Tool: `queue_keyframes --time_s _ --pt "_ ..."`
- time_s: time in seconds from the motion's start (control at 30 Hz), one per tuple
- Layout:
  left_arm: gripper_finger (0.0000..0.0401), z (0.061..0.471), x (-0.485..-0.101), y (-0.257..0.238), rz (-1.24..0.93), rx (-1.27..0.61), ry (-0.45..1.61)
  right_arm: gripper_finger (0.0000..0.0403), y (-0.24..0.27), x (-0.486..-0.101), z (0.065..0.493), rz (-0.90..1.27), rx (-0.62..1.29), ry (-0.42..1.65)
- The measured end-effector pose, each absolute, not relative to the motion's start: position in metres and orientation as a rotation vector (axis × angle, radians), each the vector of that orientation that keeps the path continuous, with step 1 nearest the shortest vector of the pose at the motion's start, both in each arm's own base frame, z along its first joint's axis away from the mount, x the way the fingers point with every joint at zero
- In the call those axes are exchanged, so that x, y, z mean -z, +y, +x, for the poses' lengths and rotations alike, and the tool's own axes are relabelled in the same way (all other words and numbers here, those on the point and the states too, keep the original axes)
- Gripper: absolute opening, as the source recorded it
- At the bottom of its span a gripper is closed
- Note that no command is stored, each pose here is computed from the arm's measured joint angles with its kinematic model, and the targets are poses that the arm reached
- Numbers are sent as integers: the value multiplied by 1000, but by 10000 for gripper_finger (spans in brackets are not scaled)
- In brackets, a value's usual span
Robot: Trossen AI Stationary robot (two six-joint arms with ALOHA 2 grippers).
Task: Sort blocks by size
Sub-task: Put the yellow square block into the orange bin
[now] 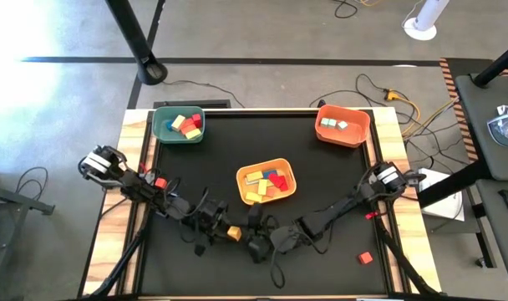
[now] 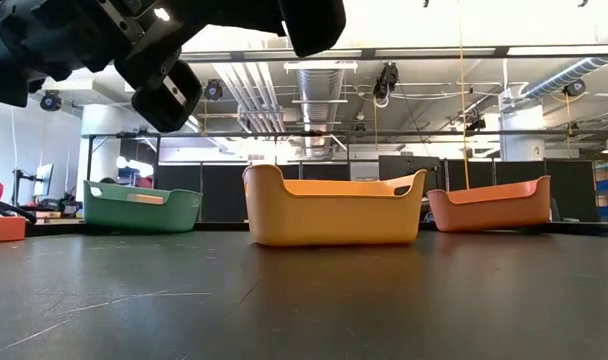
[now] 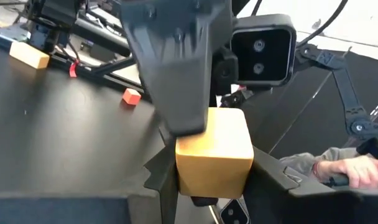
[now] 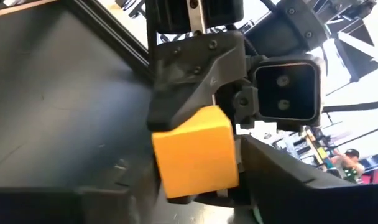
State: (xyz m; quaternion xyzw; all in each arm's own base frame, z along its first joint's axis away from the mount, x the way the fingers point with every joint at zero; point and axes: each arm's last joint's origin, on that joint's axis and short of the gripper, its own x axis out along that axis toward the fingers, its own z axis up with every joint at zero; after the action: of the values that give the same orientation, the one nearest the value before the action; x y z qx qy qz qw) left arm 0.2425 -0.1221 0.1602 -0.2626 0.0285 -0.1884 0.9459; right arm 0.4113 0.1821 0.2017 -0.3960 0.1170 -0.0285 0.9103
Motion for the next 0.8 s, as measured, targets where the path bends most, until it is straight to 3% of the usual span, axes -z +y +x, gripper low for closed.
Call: queue_keyframes --time_s 0.2,0.43,0.6,0.8 --pt "128 243 -161 -121 -552 357 50 129 180 -200 412 -789 49 251" --pt "181 240 -165 -121 -417 394 22 129 182 -207 412 -653 36 246" --pt "231 226 -174 -113 -304 387 26 129 184 -239 403 -571 34 313" --pt "257 202 -167 -95 -181 235 171 129 152 -271 383 -479 244 536"
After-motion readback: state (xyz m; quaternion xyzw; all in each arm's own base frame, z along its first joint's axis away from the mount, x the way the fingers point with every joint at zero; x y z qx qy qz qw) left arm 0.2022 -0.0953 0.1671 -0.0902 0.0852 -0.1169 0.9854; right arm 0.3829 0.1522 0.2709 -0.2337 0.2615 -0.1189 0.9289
